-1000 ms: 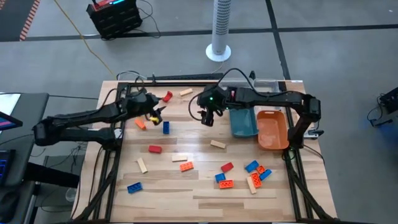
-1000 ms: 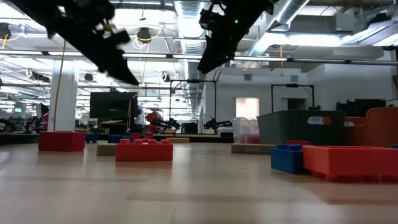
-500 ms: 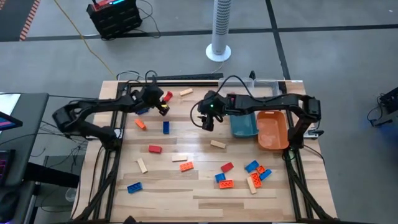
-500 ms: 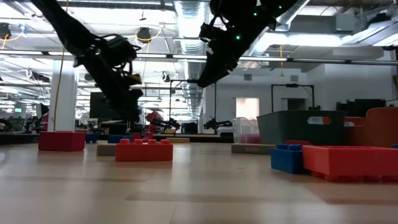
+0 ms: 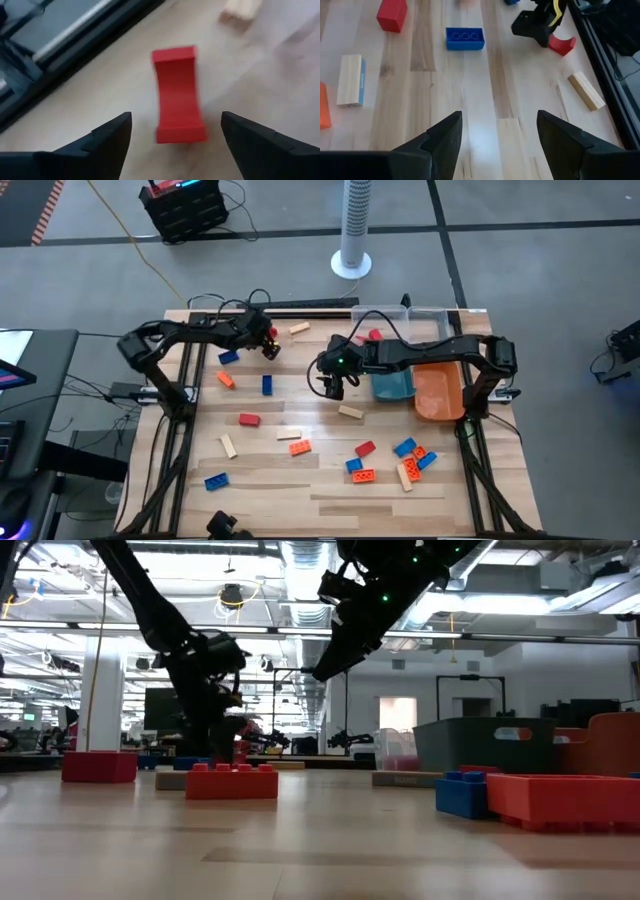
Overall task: Sort blocks
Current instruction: Put the red block into the left transparent bin
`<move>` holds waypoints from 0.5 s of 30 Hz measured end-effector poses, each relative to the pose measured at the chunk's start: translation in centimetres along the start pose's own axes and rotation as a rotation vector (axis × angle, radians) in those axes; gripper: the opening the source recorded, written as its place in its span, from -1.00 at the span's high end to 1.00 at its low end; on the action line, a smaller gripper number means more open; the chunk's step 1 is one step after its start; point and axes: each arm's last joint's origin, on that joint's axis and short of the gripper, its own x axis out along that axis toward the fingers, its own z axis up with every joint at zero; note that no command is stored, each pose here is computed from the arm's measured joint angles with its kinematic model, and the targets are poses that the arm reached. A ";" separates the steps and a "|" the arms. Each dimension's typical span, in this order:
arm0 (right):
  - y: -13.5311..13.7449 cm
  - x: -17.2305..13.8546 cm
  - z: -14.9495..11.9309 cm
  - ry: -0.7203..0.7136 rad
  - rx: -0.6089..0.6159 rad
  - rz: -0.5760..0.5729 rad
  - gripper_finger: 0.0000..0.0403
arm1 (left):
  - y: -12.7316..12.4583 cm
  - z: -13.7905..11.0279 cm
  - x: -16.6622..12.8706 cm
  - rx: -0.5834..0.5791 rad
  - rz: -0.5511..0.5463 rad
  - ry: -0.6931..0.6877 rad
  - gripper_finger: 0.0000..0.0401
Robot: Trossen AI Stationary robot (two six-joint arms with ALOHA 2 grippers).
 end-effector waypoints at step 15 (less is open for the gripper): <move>-0.1 0.0 0.0 -0.004 -0.002 -0.002 -0.29 | 0.0 -0.2 1.3 -0.005 -0.044 0.004 -0.05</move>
